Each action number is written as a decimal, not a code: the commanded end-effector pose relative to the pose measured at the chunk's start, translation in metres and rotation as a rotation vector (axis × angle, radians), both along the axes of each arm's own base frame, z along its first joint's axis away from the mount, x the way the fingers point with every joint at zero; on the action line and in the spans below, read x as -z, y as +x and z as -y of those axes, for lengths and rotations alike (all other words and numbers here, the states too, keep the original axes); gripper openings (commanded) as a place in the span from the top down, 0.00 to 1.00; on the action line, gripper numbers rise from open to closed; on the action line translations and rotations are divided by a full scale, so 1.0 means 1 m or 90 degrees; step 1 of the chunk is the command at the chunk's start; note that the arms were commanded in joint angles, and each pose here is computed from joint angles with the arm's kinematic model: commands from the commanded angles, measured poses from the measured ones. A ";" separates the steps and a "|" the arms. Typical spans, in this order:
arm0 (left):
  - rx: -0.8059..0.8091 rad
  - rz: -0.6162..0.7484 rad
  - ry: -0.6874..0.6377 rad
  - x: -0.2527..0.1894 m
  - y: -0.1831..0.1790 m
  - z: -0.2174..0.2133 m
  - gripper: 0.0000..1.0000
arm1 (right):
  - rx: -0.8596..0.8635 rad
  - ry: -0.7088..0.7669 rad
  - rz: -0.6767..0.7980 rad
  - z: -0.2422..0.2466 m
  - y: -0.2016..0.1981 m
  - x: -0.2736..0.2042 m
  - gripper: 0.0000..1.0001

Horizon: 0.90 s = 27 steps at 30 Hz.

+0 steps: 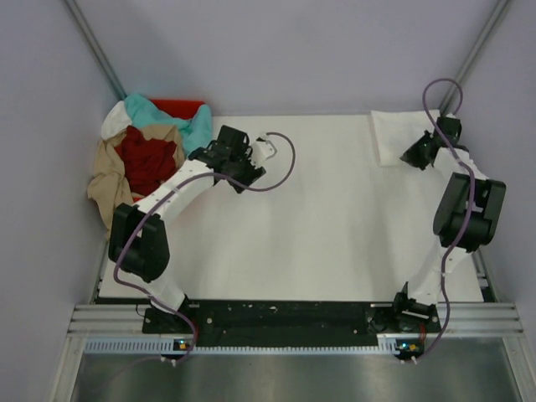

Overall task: Fold and stack the t-shirts
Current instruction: Put the neatly folded tshirt into the corner of the board with the right arm

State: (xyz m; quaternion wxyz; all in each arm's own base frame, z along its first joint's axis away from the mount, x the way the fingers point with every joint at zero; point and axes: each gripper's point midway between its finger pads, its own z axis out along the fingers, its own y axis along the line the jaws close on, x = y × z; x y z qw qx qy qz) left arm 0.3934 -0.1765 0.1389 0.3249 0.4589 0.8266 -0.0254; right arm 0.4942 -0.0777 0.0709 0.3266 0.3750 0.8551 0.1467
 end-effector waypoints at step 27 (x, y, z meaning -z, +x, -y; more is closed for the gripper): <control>-0.018 0.023 0.011 -0.019 -0.007 -0.021 0.38 | -0.055 0.023 0.218 -0.013 0.087 -0.112 1.00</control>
